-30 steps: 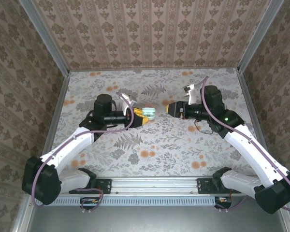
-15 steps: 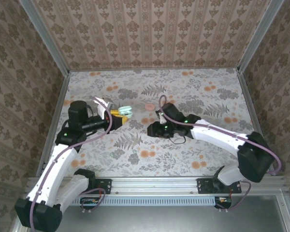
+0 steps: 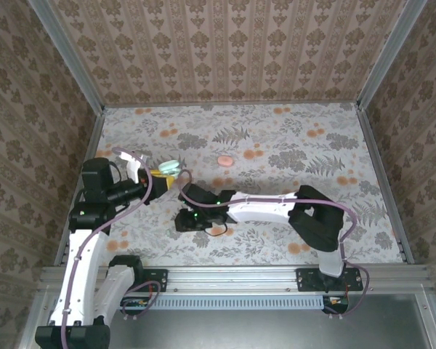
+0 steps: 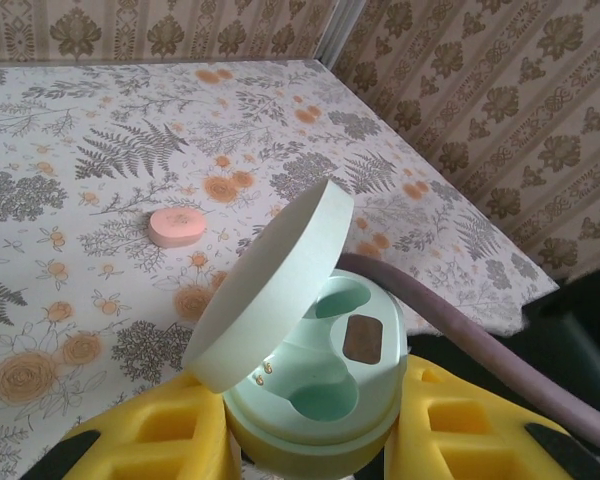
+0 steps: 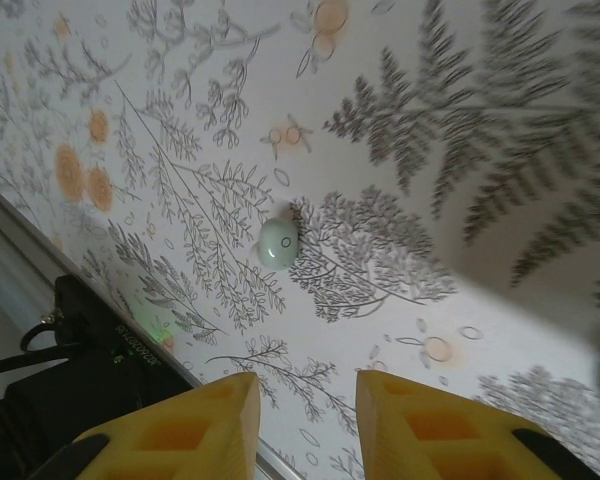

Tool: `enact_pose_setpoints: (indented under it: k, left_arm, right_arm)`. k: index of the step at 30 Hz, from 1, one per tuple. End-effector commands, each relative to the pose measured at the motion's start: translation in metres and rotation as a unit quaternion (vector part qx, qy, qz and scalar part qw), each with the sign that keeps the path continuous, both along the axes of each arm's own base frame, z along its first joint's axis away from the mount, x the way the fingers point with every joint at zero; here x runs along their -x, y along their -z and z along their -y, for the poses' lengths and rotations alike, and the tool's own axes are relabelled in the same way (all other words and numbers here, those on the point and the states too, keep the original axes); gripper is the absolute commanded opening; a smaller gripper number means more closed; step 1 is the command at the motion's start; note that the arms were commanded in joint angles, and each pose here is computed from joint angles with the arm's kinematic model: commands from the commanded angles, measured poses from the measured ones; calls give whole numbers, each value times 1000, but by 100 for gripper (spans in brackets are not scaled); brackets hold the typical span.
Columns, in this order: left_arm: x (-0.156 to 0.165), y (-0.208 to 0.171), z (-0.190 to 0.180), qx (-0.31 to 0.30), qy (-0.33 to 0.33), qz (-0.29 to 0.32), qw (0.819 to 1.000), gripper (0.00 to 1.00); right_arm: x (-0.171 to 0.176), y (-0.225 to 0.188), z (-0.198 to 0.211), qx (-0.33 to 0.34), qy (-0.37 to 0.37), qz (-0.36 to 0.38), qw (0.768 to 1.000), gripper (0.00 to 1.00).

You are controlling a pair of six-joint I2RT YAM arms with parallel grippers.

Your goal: Insert the wireless bluetooth earbuds into the charging case

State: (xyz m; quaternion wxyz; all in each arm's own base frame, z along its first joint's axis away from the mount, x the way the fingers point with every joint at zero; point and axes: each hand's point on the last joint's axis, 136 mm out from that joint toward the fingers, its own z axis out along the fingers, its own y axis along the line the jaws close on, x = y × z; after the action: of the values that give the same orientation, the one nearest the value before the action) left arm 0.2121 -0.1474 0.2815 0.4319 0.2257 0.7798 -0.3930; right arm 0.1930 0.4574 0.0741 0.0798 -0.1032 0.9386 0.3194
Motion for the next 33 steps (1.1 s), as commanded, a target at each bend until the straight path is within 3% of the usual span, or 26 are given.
enact_pose_setpoints:
  k: [1, 11, 20, 33]
  left_arm:
    - [10, -22, 1, 14, 17, 16, 1000, 12]
    - [1, -26, -8, 24, -4, 19, 1000, 12]
    - [-1, -26, -9, 26, -6, 18, 999, 12]
    - [-4, -25, -10, 25, -7, 18, 999, 12]
  right_arm:
    - [-3, 10, -10, 23, 23, 8, 999, 30]
    - [6, 28, -20, 106, 20, 45, 993, 29]
    - [4, 42, -30, 129, 22, 60, 990, 38]
    - [3, 53, -44, 133, 9, 64, 989, 38]
